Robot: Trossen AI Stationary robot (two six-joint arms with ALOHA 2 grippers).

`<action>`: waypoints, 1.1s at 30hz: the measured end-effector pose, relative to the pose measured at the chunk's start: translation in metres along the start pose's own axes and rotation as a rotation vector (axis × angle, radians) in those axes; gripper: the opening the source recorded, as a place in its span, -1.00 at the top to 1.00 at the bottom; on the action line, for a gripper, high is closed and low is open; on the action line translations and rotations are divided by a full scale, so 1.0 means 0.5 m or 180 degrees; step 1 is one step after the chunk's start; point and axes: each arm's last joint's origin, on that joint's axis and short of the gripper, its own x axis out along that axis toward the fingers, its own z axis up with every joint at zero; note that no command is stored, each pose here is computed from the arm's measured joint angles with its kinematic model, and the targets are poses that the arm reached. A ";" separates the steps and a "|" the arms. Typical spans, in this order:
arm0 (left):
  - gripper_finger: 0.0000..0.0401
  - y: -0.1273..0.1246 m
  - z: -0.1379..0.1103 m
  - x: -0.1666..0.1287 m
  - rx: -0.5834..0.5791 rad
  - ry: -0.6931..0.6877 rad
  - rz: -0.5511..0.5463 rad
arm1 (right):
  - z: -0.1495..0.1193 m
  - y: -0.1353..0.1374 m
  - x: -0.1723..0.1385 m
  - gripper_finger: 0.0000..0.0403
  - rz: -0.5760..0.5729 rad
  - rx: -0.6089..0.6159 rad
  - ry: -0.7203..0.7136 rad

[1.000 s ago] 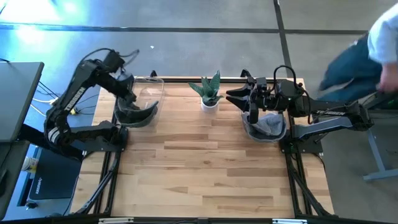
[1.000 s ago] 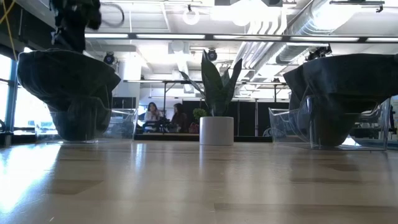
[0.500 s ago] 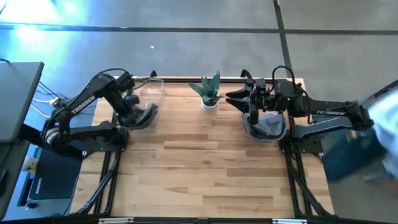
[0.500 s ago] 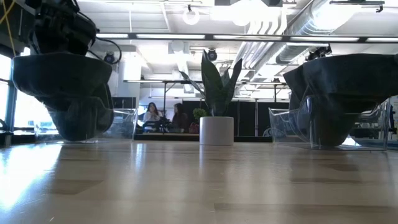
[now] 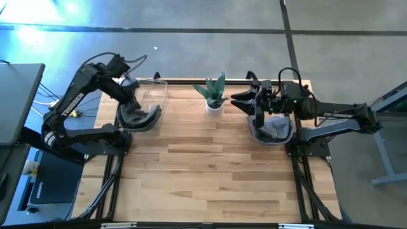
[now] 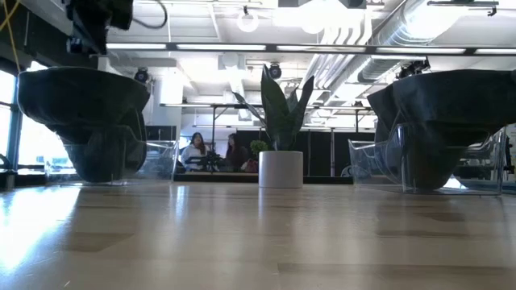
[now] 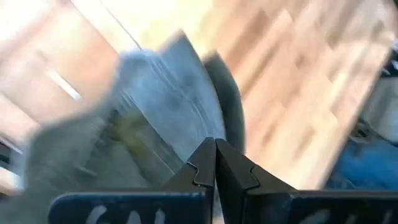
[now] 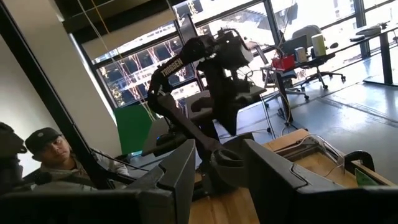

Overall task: Pick & Place hat
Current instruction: Adjust the caps in the left bin, then return to Home Position

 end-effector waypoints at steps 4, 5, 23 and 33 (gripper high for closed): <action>0.97 0.005 0.014 -0.002 -0.0063 -0.0191 0.0250 | 0.000 0.000 0.000 0.36 -0.0001 0.0001 0.0002; 0.97 0.011 0.015 0.009 -0.0136 -0.0120 0.0272 | 0.000 0.000 0.000 0.36 0.0000 0.0001 0.0000; 0.97 0.067 -0.058 0.176 -0.0838 0.0950 -0.0877 | -0.002 0.002 0.000 0.36 0.0089 0.0095 0.0066; 0.97 0.055 -0.010 0.125 -0.0815 0.0475 -0.0407 | -0.005 0.000 0.000 0.36 0.0069 0.0091 0.0111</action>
